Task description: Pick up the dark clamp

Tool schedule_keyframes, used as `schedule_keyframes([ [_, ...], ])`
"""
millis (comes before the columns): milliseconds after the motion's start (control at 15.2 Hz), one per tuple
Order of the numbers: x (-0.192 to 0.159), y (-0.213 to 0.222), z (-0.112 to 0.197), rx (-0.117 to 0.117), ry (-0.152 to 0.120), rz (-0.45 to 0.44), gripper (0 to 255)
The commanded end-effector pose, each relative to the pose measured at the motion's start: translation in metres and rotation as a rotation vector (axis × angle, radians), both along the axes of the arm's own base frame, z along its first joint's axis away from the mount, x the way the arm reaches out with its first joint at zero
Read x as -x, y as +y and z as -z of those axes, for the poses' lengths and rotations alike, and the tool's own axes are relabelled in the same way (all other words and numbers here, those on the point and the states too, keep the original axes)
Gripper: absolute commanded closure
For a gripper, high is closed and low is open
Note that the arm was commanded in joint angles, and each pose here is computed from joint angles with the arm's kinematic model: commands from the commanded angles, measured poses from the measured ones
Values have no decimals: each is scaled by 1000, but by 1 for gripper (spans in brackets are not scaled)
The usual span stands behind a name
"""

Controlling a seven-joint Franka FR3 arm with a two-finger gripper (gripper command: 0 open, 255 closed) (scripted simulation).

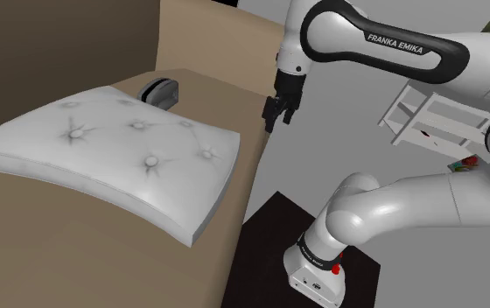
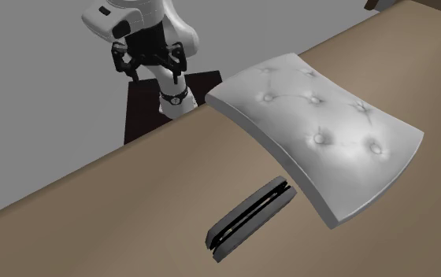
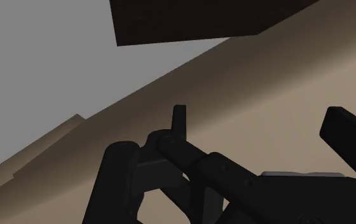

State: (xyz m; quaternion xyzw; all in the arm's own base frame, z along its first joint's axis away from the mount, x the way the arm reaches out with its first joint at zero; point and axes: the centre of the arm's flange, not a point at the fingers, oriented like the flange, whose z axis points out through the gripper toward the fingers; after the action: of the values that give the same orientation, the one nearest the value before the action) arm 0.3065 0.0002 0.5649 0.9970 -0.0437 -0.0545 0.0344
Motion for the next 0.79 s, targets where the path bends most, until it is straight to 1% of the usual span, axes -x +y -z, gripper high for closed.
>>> schedule_keyframes([
  [0,0,0,0,0,0,0,0],
  [726,-112,79,-3,-7,-51,308,0],
])
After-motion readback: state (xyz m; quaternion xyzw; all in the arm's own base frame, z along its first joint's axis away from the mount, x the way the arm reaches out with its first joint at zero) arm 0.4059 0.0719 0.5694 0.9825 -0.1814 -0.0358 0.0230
